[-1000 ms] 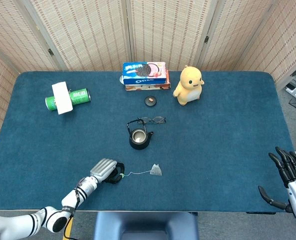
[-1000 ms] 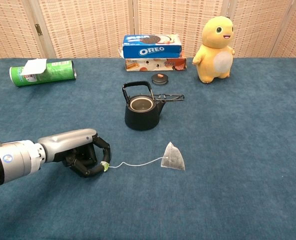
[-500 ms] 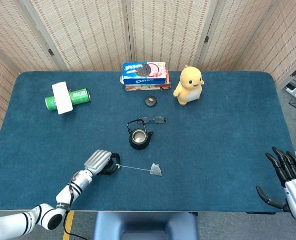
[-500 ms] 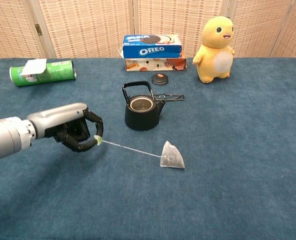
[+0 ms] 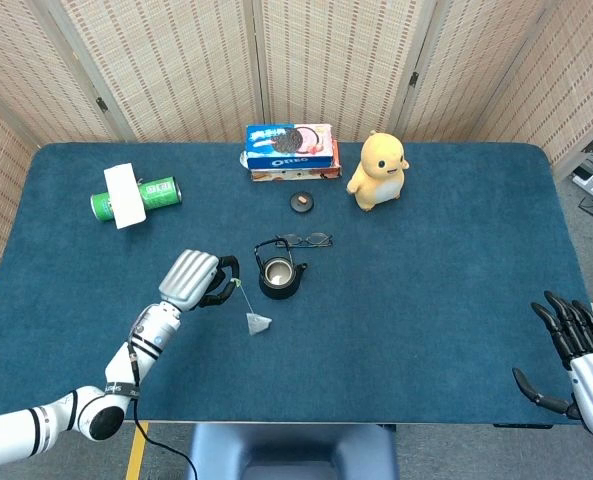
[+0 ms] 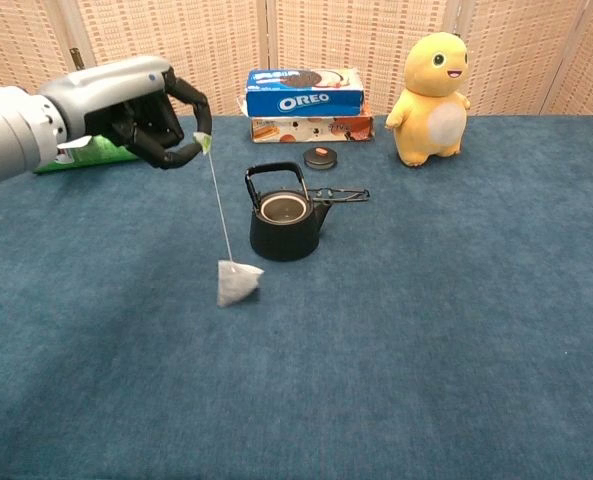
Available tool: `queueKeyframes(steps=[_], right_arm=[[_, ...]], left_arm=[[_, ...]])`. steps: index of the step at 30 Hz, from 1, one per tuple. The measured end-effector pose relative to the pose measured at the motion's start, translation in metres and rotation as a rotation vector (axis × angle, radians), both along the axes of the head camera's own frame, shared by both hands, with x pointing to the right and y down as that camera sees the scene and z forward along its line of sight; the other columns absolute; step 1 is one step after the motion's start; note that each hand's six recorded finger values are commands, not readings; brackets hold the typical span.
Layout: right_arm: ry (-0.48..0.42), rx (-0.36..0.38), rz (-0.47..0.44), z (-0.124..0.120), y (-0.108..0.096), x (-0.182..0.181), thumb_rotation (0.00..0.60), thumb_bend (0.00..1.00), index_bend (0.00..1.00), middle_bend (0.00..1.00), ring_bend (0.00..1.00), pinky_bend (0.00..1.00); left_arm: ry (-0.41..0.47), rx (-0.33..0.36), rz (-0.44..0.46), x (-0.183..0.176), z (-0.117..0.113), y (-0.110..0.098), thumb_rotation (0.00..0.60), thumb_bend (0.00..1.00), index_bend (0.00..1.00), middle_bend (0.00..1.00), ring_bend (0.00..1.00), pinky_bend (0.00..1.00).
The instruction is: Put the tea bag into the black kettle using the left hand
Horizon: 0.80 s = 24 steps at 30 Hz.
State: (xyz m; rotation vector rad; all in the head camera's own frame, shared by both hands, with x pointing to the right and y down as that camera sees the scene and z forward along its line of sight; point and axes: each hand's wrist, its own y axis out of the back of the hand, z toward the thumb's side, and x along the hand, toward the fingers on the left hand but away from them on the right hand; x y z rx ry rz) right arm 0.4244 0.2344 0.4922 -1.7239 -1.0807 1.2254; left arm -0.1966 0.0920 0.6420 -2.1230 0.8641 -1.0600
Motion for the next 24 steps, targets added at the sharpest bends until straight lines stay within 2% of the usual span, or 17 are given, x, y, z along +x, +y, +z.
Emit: queueKeyframes(steps=[4, 11, 24], right_arm=[[-0.007, 0.002, 0.01, -0.001, -0.002, 0.003, 0.339, 0.4, 0.0, 0.0, 0.02, 0.0], [-0.01, 0.005, 0.041, -0.002, -0.006, 0.01, 0.34, 0.4, 0.0, 0.0, 0.02, 0.0], [-0.008, 0.011, 0.079, -0.005, -0.01, 0.02, 0.339, 0.4, 0.0, 0.0, 0.03, 0.0]], left_arm=[[0.005, 0.0, 0.001, 0.01, -0.008, -0.015, 0.6, 0.57, 0.65, 1.0, 1.0, 1.0], [-0.004, 0.051, 0.026, 0.033, -0.023, -0.041, 0.6, 0.57, 0.65, 1.0, 1.0, 1.0], [0.009, 0.047, 0.026, 0.059, -0.019, -0.074, 0.6, 0.57, 0.64, 1.0, 1.0, 1.0]])
